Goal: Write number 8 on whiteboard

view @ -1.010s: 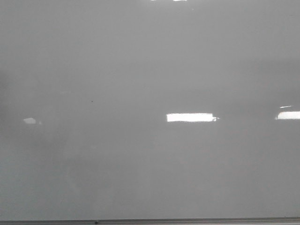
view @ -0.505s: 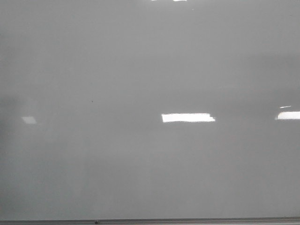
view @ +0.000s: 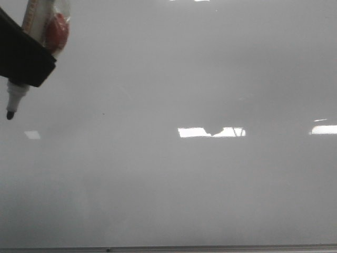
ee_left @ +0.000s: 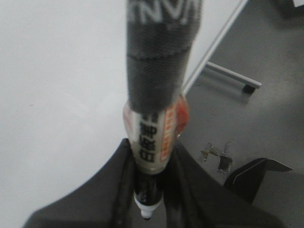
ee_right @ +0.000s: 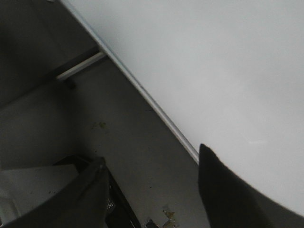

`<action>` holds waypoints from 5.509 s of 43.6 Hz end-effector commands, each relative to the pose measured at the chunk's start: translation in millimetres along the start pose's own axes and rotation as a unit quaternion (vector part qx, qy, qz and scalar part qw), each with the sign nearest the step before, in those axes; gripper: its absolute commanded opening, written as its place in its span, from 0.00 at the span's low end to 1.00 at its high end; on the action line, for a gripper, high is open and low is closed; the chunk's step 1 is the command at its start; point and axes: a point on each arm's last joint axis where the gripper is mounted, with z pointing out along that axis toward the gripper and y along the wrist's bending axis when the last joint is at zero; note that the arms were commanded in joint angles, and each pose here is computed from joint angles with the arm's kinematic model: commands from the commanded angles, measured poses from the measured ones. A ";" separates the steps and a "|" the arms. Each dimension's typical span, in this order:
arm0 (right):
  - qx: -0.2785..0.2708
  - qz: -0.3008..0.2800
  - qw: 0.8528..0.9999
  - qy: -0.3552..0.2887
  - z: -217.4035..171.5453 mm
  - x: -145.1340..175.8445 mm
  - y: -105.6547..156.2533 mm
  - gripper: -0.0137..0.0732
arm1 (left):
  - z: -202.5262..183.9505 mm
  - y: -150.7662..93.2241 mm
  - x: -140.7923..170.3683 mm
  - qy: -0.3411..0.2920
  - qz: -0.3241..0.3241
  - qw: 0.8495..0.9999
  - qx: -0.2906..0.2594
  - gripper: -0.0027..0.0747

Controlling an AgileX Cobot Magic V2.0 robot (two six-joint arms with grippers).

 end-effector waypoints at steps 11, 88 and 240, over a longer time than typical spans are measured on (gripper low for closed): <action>-0.122 -0.126 0.984 -0.031 30.2 -85.0 14.5 0.67 | -8.6 -25.2 -19.2 -0.054 0.041 0.997 0.045 0.04; -0.227 -0.183 0.953 0.081 99.7 -121.2 35.9 0.08 | -8.7 -23.3 -19.5 -0.055 0.001 0.998 0.042 0.69; -0.110 0.254 0.948 -0.154 241.5 -39.9 -108.0 0.08 | -92.4 -38.7 66.6 -0.318 -0.068 0.945 -0.030 0.01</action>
